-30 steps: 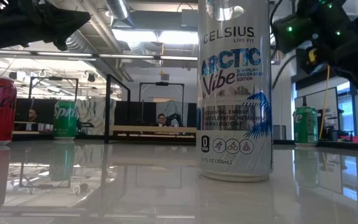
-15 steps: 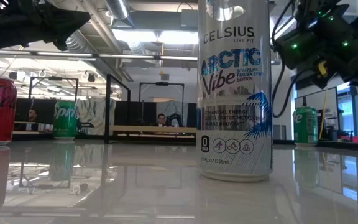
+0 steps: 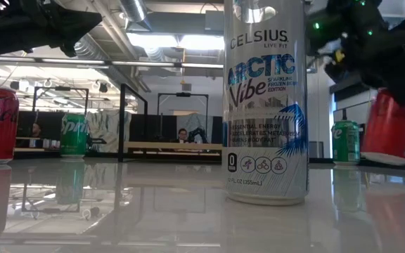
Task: Place canned beverage on shelf
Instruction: Move the red and black soda can to the center of the table, then put the white and yellow soda can on the shelf
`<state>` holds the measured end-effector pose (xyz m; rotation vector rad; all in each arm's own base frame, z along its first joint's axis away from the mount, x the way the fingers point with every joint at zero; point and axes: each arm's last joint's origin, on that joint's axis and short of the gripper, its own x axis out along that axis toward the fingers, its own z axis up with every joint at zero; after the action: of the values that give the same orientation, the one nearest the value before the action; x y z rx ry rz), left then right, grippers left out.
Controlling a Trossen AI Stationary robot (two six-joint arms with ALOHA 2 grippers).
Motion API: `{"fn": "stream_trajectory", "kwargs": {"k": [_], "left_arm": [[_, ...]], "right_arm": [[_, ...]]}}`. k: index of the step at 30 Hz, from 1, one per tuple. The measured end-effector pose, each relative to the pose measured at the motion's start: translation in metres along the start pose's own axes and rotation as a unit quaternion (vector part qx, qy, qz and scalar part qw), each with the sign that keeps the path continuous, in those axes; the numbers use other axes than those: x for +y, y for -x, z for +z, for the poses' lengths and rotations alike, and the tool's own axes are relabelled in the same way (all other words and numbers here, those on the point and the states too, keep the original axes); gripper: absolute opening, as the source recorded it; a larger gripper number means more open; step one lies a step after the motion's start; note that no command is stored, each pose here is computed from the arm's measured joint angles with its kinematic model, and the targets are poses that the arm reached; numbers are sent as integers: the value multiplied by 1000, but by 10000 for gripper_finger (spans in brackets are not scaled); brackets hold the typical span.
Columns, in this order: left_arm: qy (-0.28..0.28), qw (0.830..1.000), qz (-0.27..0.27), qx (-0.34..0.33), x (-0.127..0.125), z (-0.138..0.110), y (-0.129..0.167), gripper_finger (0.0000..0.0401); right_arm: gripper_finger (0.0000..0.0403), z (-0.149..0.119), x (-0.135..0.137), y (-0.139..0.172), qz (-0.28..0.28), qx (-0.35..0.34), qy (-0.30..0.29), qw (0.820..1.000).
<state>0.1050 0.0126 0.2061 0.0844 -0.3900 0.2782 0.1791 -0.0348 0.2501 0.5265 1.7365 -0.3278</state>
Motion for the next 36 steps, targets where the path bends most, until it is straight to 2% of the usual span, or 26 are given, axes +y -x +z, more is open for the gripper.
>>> {"fn": "stream_trajectory", "kwargs": {"k": [3, 5, 12, 19, 29, 36], "left_arm": [[0, 1000, 0, 0, 0, 0, 0, 0], [0, 1000, 0, 0, 0, 0, 0, 0], [0, 1000, 0, 0, 0, 0, 0, 0], [0, 1000, -2, -1, 0, 0, 0, 0], [0, 1000, -27, -7, -1, 1, 0, 0], [-1, 1000, -27, -8, -1, 1, 0, 0]], "right_arm": [[285, 5, 15, 8, 14, -29, 33, 999], [285, 10, 25, 10, 3, -31, 51, 998], [285, 42, 58, 4, -33, 6, 100, 994], [286, 70, 73, -9, -46, 64, 117, 990], [364, 81, 81, 1, -37, 40, 122, 991], [380, 84, 86, 22, -26, 7, 130, 991]]}}
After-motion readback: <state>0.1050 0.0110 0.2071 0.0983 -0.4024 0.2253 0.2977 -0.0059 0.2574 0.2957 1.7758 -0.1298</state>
